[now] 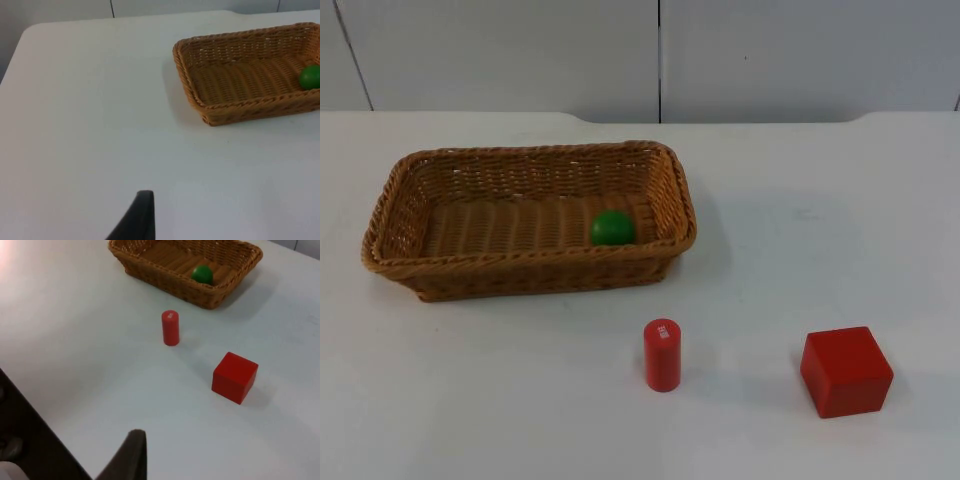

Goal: Pick up the basket with the left hand and place the object to the left of the red cylinder into the basket with the right hand.

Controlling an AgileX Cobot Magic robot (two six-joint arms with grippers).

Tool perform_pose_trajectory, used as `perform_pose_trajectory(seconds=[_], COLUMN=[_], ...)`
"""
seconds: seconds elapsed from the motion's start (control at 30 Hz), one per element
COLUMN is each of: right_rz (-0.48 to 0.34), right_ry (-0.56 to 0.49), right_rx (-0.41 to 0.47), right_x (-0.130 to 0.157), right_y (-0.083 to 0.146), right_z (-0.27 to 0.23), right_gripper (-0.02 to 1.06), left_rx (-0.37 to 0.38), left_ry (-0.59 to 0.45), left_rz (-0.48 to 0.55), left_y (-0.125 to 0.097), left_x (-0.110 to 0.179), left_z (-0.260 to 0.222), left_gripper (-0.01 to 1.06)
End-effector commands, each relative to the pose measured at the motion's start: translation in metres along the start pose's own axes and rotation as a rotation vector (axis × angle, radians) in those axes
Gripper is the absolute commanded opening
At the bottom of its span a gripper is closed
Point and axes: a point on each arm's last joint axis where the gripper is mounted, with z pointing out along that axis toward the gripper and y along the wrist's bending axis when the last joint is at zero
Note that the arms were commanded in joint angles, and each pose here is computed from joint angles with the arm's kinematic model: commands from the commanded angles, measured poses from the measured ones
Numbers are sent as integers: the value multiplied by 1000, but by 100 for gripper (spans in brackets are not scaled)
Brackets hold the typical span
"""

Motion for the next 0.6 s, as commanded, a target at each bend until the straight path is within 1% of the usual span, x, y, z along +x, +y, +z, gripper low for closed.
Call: perform_pose_trajectory(seconds=[0.0,0.43,0.5,0.57], right_rz=[-3,-6,-6,-6], right_ry=[-20,-20,-20,-20], right_rx=[-6,-7,-7,-7], right_x=[-1,-1,-1,-1], right_y=[1,1,1,1], right_z=[2,2,2,2], right_gripper=[105,105,105,105], left_rx=[3,4,4,4], left_ry=[2,2,2,2], left_rz=[-4,-4,-4,-4], left_y=[0,0,0,0], left_x=[1,1,1,1], left_z=[0,0,0,0], left_gripper=[101,101,105,105])
